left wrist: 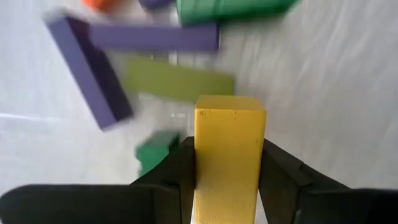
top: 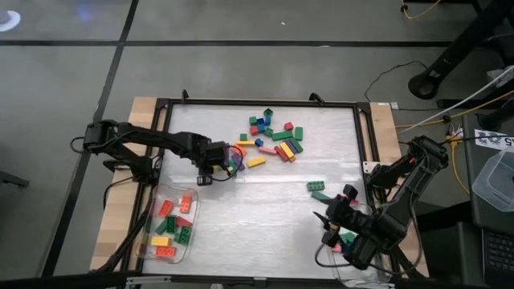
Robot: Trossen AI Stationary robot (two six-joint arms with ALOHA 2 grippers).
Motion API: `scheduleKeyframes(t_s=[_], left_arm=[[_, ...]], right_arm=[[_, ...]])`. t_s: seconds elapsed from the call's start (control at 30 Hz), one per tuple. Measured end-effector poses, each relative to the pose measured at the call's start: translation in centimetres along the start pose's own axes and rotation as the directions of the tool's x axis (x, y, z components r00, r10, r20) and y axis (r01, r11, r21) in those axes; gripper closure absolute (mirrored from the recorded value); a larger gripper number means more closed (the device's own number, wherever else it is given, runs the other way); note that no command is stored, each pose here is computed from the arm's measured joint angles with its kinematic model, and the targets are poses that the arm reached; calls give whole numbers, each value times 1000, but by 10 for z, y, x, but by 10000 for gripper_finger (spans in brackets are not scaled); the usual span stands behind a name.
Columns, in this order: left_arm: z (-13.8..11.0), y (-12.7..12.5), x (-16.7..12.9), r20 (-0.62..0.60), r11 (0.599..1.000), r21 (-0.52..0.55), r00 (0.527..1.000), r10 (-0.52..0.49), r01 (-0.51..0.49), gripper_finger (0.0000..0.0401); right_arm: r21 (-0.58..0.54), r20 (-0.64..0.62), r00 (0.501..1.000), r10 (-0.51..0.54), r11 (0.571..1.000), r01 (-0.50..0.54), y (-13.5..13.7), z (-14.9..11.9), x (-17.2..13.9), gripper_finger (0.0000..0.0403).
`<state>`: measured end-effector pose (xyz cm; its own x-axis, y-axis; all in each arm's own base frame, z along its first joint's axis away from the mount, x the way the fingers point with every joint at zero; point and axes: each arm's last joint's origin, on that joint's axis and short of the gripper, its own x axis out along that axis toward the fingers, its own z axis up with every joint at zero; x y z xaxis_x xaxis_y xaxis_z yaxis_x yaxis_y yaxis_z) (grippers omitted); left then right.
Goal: Sort blocks by size
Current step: Put the large yellow wooden block into the left transparent bin
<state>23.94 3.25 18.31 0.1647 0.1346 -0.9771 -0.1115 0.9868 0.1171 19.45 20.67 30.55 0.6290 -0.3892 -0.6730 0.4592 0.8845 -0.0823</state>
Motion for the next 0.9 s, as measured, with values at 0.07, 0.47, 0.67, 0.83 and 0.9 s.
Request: scheduleKeyframes(t_s=[0.07,0.47,0.67,0.83,0.9], left_arm=[[9,2,-13,23,1000,-2,1000,0,0,285],[25,-17,-105,-79,983,-45,980,-182,179,280],[-2,-52,-114,-285,934,-114,889,-358,339,276],[-19,-81,-109,-360,935,-146,863,-354,323,274],[-26,-91,-105,-386,940,-179,859,-337,289,273]], right_arm=[[-7,-18,999,-27,1000,26,-3,5,7,208],[-63,-100,984,-150,987,145,-32,52,62,208],[-167,-108,990,-94,983,75,-40,77,90,208],[-280,-140,990,-1,959,-39,-41,92,117,208],[-323,-171,985,31,943,-85,-40,95,130,208]])
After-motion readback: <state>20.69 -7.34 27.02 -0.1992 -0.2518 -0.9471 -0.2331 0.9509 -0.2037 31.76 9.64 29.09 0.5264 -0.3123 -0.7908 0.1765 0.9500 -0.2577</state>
